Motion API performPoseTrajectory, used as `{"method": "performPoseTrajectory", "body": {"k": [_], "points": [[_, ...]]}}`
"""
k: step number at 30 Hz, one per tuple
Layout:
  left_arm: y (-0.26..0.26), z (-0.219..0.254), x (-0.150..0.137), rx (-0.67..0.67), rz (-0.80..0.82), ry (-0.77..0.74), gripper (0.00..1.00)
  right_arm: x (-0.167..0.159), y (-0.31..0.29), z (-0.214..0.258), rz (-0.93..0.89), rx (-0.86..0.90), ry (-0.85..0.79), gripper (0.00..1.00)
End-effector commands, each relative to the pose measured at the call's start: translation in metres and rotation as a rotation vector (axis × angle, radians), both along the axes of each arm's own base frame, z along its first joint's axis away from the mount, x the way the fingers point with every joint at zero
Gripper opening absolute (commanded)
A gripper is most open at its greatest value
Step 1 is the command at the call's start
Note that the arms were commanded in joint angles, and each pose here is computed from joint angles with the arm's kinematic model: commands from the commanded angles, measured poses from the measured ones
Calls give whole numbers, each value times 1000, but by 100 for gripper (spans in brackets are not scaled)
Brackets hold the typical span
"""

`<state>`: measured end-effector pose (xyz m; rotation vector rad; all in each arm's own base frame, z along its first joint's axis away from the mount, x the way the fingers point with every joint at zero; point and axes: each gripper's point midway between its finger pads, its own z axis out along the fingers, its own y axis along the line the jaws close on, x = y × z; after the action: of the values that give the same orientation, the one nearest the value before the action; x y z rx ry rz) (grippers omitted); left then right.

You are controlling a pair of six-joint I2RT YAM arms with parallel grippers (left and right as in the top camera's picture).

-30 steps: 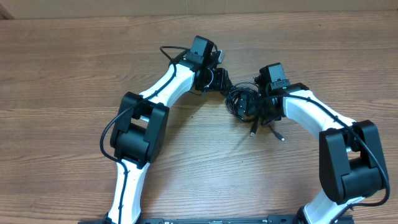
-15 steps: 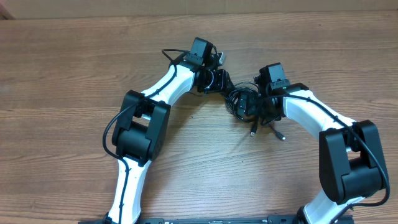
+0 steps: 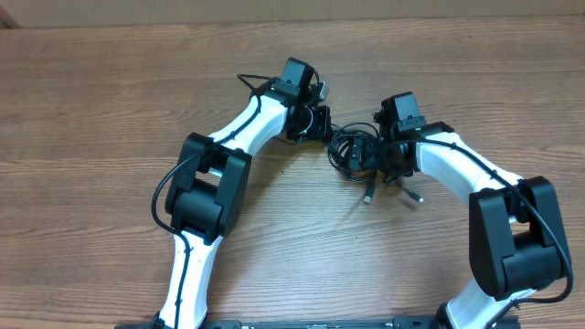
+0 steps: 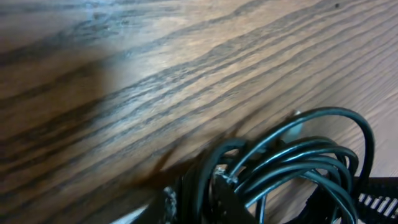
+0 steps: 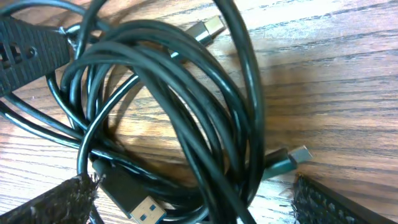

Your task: Untangle cables

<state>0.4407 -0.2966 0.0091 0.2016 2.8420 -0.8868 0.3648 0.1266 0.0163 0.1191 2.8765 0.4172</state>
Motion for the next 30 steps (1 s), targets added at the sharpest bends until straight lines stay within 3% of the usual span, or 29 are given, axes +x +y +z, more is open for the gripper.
{"method": "performPoseTrajectory", "body": {"k": [1, 6, 12, 26, 30], "points": [[0, -11, 1, 30, -8, -6, 21, -1, 2, -2, 5, 5, 3, 100], [-5, -7, 6, 5, -10, -30, 33, 12, -16, -3, -107, -76, -39, 100], [-12, -2, 3, -40, -29, -20, 36, 14, -26, -5, -178, -113, -41, 100], [-9, -5, 0, -25, -26, -7, 35, 7, -34, -13, -190, -155, -30, 100], [-1, -10, 5, 32, 7, -23, 34, 7, -34, -13, -189, -153, -29, 100]]}}
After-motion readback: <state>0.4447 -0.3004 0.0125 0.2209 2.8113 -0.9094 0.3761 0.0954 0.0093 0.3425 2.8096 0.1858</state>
